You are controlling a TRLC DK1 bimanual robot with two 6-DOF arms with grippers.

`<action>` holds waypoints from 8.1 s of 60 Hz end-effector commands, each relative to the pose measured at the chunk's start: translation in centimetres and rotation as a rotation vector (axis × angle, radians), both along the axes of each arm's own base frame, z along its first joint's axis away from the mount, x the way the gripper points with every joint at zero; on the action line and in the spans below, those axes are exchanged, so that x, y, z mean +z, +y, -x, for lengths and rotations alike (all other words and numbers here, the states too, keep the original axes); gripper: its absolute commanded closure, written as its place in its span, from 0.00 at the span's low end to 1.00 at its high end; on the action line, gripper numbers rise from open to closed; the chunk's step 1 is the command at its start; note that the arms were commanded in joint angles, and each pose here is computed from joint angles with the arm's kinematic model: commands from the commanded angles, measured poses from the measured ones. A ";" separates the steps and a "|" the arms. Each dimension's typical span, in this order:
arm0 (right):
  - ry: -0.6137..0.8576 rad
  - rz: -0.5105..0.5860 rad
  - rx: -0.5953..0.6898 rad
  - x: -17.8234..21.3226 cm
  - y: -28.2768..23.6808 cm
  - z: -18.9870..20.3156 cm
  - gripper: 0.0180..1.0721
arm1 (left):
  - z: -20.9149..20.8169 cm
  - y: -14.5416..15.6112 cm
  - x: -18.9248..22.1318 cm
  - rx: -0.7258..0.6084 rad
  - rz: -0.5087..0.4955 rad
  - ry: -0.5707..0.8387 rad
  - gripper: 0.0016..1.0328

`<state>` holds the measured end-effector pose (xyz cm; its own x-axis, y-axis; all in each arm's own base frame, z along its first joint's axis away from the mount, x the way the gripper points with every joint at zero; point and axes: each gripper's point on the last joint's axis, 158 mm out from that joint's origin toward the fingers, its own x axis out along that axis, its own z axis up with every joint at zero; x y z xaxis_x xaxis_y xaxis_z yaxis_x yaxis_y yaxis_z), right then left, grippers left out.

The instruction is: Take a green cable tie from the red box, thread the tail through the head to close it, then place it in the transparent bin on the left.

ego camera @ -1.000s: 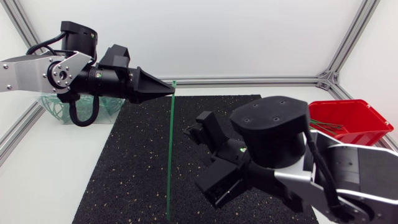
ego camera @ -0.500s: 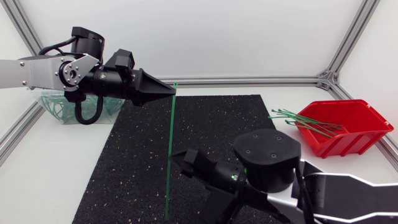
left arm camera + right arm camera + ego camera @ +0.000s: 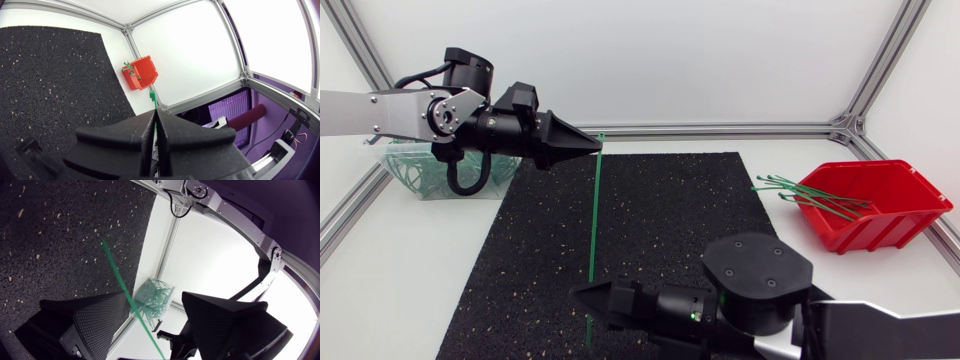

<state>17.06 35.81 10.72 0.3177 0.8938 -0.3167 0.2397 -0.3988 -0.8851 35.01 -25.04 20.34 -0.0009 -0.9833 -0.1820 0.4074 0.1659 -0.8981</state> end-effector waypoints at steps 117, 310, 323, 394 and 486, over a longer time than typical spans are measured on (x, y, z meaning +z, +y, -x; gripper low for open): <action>0.016 0.054 0.027 -5.5 0.6 -1.0 0.83 | -0.6 0.4 -0.3 -0.016 0.023 0.039 0.97; 3.222 0.016 -1.294 17.1 -3.8 3.3 0.95 | 14.1 -1.7 4.6 0.227 0.019 -0.471 0.97; 3.243 -0.009 -1.326 16.8 -4.1 2.7 0.95 | 14.5 -1.9 4.3 0.235 0.010 -0.493 0.97; 3.251 -0.037 -1.295 17.1 -4.6 2.3 0.95 | 15.1 -2.4 4.0 0.263 -0.030 -0.566 0.97; 3.269 -0.017 -1.328 15.8 -4.2 1.6 0.95 | 16.0 -2.7 5.1 0.262 -0.026 -0.640 0.97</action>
